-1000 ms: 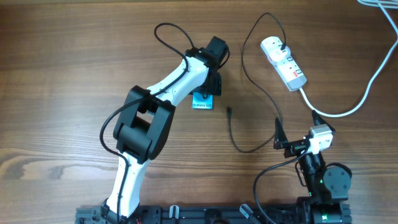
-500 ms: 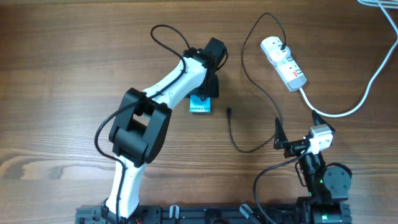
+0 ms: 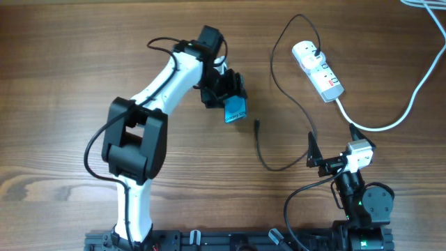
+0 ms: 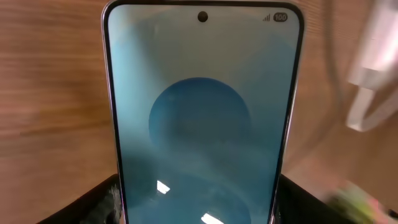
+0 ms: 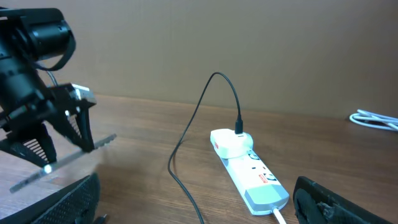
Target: Plug charger to phone and switch on socket
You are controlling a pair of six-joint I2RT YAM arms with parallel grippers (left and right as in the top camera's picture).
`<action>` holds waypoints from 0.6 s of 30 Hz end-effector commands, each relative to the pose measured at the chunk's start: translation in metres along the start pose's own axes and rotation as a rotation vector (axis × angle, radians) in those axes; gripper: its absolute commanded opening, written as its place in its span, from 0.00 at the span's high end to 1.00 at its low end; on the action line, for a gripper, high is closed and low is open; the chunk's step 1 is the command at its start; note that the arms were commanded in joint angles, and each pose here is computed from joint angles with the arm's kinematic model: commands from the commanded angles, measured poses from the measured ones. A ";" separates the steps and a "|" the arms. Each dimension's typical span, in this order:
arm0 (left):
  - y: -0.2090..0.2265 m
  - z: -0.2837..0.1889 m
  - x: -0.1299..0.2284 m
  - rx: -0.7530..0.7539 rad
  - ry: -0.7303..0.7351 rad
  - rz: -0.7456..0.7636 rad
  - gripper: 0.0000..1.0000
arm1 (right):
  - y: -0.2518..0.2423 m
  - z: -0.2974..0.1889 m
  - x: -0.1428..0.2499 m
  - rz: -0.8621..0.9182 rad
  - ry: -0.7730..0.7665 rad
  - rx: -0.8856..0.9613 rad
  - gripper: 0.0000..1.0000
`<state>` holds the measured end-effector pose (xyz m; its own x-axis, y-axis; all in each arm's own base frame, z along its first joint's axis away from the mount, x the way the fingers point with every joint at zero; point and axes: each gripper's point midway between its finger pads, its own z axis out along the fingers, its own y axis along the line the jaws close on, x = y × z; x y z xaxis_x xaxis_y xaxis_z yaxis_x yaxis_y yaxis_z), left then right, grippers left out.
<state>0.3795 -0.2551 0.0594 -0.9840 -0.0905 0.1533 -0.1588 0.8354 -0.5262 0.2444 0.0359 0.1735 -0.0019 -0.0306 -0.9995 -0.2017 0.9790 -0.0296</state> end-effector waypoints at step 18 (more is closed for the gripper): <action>-0.048 -0.125 -0.005 0.757 0.290 -0.282 0.31 | 0.000 0.000 -0.001 0.007 -0.004 0.003 0.00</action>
<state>0.3987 -0.2384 0.1537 -0.8664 -0.0413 0.4977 -0.4847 0.3098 -0.8180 0.2444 0.0359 0.1735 -0.0019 -0.0306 -0.9995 -0.2017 0.9790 -0.0296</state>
